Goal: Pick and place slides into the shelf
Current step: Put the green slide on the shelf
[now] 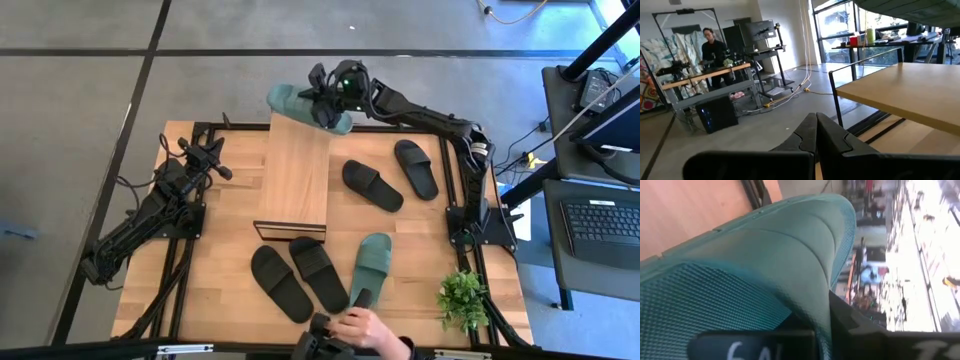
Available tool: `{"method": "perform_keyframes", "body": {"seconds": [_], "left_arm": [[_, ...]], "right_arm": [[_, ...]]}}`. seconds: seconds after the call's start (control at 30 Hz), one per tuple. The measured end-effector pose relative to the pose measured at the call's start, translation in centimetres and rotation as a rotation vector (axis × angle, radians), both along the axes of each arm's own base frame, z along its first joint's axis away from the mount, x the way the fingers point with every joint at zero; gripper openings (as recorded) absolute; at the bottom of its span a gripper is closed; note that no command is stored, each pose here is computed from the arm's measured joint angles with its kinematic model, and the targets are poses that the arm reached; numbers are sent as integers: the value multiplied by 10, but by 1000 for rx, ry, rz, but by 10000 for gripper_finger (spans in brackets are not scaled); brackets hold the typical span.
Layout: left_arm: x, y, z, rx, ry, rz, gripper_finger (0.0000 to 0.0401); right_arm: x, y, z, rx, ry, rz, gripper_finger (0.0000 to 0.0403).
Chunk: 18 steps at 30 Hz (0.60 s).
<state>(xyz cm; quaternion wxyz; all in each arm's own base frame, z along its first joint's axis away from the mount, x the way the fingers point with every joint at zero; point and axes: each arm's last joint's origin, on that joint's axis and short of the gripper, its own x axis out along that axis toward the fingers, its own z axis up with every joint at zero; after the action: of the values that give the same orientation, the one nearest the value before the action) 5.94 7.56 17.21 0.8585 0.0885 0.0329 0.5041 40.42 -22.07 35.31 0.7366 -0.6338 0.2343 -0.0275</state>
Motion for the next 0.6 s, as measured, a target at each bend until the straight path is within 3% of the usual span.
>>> {"method": "perform_keyframes", "body": {"seconds": [0.3, 0.6], "left_arm": [[0, 0, 0, 0, 0, 0, 0], [0, 0, 0, -2, 2, 1, 0]], "right_arm": [[4, -7, -2, -60, -53, 148, 12], [15, -30, -41, -48, 10, 132, 12]]}}
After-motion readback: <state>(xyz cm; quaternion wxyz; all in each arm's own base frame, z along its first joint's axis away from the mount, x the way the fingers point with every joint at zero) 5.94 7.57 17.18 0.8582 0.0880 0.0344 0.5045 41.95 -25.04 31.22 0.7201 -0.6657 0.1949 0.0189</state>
